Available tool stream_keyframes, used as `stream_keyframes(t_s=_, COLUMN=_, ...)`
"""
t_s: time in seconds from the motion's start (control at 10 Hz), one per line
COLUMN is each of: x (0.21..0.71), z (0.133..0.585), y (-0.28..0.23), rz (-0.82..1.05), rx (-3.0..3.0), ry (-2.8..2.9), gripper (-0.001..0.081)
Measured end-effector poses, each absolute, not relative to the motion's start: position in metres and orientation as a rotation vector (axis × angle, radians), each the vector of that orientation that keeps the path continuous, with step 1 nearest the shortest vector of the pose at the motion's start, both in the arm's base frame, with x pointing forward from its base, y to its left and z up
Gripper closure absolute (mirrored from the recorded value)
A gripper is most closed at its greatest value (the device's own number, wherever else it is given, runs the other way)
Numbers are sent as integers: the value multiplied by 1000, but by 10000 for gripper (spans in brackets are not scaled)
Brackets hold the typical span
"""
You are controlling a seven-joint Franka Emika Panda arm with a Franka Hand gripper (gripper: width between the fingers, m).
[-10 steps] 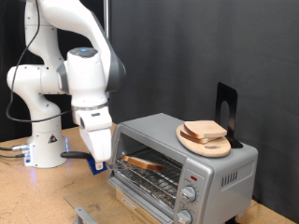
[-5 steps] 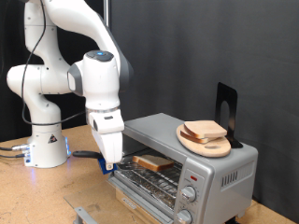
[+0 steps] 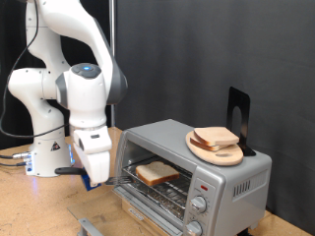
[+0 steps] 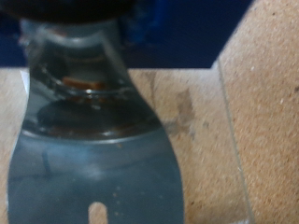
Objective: Make a piece of toast with the oven
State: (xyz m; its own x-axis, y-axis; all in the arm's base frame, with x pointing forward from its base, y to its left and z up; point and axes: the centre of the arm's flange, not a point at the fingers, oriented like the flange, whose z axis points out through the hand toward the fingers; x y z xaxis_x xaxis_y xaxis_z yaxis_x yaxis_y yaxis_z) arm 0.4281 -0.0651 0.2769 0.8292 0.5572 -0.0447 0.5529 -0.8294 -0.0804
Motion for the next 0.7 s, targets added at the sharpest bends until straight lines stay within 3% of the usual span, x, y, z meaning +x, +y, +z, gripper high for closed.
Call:
stream_keyframes(t_s=0.4, x=422, z=284, y=-91, rz=-98, rx=-2838, ry=-768, gripper=316)
stream_keyframes(t_s=0.7, x=419, z=285, y=-96, rz=-89, rx=-2815, ry=-766, gripper=316)
